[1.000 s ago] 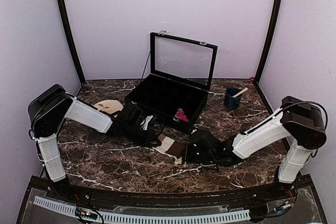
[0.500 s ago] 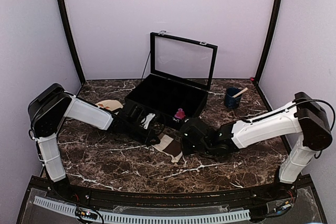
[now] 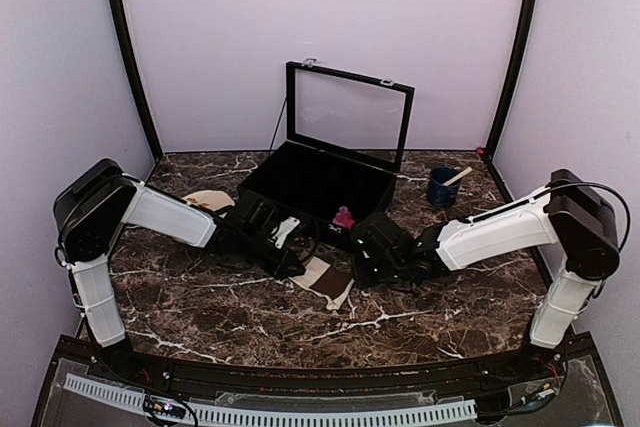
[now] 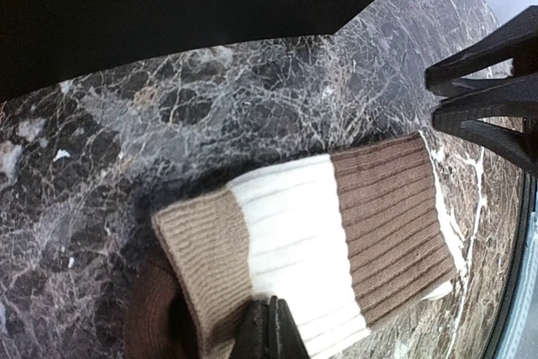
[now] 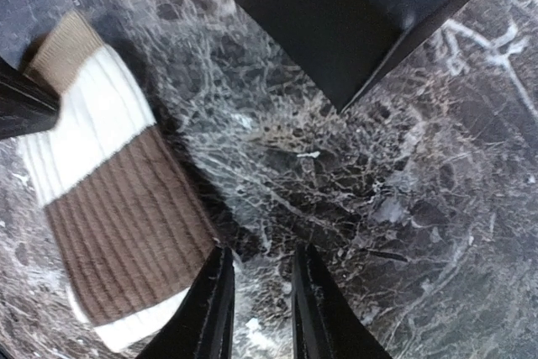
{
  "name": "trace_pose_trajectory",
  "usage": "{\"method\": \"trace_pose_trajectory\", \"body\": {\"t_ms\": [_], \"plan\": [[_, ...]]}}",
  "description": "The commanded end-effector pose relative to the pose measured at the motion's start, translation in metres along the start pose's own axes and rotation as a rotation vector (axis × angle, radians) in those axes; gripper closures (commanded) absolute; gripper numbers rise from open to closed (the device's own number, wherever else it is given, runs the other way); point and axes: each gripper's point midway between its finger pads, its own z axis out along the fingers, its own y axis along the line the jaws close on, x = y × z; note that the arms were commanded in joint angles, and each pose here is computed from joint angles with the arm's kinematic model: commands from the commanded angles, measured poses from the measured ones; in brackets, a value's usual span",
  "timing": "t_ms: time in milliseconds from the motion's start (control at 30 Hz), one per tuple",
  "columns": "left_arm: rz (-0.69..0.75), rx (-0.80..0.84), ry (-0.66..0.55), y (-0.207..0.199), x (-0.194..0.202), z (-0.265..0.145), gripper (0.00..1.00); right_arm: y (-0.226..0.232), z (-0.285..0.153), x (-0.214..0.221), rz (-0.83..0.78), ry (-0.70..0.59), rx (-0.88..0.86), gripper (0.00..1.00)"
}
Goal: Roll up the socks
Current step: Adjust the sock at the center of the board, then rotate the sock at the center of the board.
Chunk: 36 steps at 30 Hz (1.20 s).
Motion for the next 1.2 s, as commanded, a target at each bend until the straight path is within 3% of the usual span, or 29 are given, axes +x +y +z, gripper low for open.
{"method": "trace_pose_trajectory", "body": {"t_ms": [0,67,200,300,700,933,1167], "plan": [[-0.022,-0.055,0.17,0.012,0.048,0.006,1.0,0.008,0.014,0.002,-0.02,0.032,-0.045,0.77],[-0.023,-0.069,0.157,0.012,0.043,0.004,0.98,0.009,0.018,0.006,-0.018,0.052,-0.05,0.77],[-0.029,-0.093,0.109,0.012,0.029,-0.003,0.75,0.01,0.022,0.016,-0.009,0.081,-0.061,0.77],[-0.037,-0.109,0.072,0.011,0.019,-0.01,0.65,0.01,0.019,0.019,0.006,0.089,-0.068,0.77],[-0.084,-0.165,0.011,0.012,0.013,-0.03,0.6,0.039,0.002,0.039,0.016,0.122,-0.118,0.77],[-0.116,-0.167,-0.027,0.008,0.018,-0.044,0.5,0.062,-0.005,0.049,-0.003,0.134,-0.155,0.77],[-0.101,-0.108,-0.132,-0.011,-0.004,-0.063,0.4,0.051,-0.015,0.028,-0.022,0.073,-0.054,0.77]]}}
